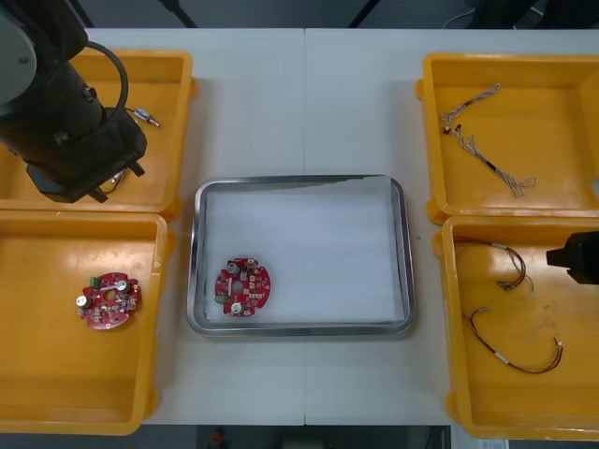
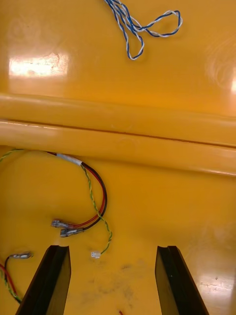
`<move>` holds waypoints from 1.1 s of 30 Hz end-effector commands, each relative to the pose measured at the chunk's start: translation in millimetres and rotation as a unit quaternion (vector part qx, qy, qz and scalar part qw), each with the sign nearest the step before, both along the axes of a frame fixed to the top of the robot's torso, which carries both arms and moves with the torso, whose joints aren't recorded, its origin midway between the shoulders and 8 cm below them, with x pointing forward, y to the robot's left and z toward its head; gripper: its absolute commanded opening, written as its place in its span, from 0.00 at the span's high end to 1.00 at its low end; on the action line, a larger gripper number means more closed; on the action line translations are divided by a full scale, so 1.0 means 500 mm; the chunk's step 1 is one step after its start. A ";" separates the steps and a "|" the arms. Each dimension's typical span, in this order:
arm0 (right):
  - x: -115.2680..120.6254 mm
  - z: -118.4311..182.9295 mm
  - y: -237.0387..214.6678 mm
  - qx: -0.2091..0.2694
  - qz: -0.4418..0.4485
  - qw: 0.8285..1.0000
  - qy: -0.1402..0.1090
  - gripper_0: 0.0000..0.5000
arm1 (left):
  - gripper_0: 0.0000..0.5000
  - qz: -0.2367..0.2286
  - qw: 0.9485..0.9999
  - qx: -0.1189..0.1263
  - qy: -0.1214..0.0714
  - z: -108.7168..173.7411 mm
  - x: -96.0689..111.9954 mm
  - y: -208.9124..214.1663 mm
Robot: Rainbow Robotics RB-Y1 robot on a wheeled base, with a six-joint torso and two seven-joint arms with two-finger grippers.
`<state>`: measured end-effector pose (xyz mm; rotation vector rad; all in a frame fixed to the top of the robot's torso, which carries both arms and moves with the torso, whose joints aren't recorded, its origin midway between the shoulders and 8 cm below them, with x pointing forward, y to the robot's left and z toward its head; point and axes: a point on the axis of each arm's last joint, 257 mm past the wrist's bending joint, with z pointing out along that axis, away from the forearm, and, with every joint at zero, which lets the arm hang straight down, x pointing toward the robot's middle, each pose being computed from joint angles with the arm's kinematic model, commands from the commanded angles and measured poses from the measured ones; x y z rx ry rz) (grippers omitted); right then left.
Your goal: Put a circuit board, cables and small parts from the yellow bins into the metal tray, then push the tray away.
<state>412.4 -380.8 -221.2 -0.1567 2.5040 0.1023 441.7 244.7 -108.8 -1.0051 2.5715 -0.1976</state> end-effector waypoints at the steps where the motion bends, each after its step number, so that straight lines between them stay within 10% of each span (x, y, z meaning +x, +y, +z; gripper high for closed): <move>1: 0.001 -0.011 0.013 -0.004 -0.013 1.000 -0.027 0.00 | 0.00 -0.020 0.998 0.027 -0.050 0.071 0.047 0.040; 17: 0.039 -0.074 0.090 0.017 -0.034 0.996 -0.086 0.00 | 0.00 -0.068 0.993 0.082 -0.053 0.092 0.091 0.135; 33: 0.062 -0.087 0.087 0.000 -0.034 0.992 -0.120 0.00 | 0.00 -0.123 0.988 0.081 -0.037 0.143 0.054 0.188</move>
